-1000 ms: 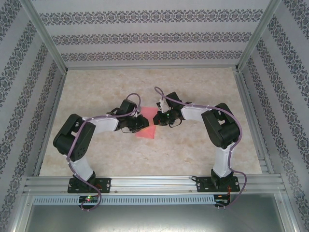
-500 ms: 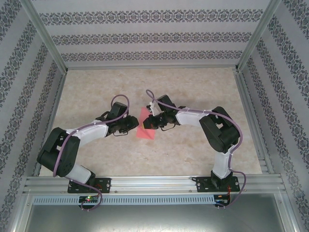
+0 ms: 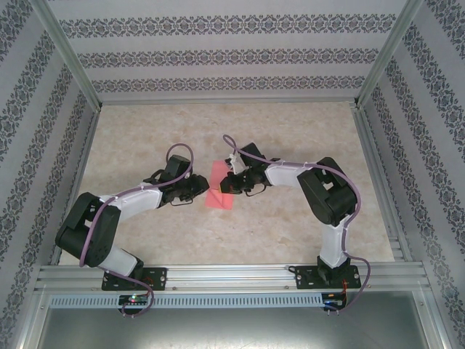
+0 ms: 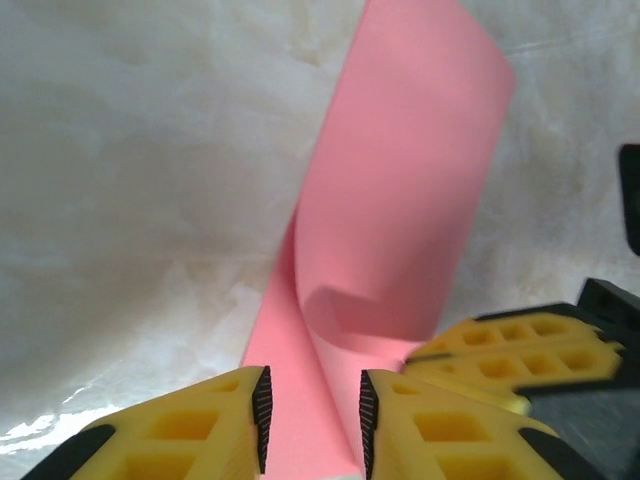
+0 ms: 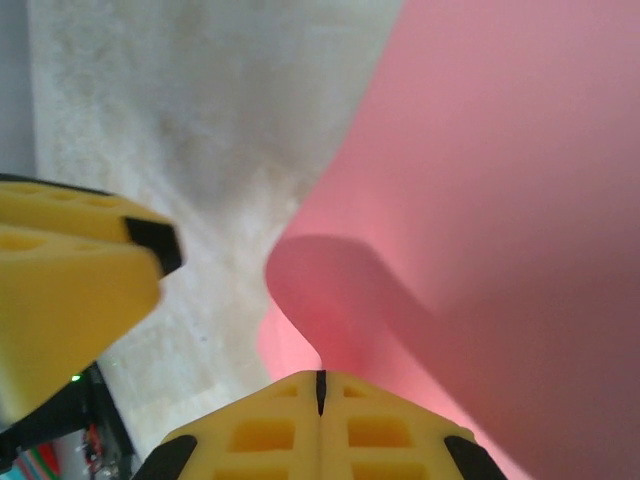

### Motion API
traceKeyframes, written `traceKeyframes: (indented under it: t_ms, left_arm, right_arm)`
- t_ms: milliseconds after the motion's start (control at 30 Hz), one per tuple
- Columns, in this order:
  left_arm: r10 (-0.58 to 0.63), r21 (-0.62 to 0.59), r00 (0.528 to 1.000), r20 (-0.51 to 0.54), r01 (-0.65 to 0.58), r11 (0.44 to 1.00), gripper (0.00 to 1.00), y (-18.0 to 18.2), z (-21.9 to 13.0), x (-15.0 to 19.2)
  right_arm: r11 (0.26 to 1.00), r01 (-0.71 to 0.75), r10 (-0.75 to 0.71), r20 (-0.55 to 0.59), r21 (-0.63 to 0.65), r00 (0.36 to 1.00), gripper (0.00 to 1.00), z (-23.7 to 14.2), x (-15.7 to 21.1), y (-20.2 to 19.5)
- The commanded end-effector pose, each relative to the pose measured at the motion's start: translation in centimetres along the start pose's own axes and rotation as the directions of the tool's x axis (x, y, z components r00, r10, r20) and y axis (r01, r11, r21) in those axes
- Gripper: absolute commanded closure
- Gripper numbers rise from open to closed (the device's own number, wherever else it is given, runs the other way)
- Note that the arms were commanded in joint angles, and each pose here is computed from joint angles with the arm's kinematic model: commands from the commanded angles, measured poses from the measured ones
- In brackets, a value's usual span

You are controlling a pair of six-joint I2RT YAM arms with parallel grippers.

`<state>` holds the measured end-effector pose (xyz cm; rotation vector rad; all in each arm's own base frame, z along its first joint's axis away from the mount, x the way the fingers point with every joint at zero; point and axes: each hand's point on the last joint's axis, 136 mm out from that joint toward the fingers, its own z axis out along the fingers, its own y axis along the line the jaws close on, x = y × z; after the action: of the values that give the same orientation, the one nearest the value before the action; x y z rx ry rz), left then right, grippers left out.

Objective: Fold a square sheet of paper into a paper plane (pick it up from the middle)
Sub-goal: Fold the triangle a second time at the center of the table.

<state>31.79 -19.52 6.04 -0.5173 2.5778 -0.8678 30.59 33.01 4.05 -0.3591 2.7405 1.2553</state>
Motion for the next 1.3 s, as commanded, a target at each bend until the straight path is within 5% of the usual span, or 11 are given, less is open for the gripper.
traceKeyframes:
  t_ms: [0, 367, 1267]
  left_arm:
    - [0.020, 0.096, 1.000, -0.012, -0.019, 0.995, 0.70, -1.6, 0.3, -0.1]
    - [0.094, 0.238, 0.985, -0.148, -0.057, 0.970, 0.77, -4.7, 2.7, 1.8]
    - [0.159, 0.285, 0.968, -0.196, -0.099, 0.953, 0.81, -6.5, 4.4, 2.5]
  right_arm:
    - [0.997, 0.006, -0.007, 0.017, 0.073, 1.000, 0.99, -0.6, -1.0, -1.5]
    - [0.992, -0.006, 0.000, 0.052, 0.126, 0.999, 1.00, -1.5, -2.2, -2.8]
    - [0.984, -0.038, 0.031, 0.044, 0.174, 0.999, 1.00, -1.5, -1.9, -4.3]
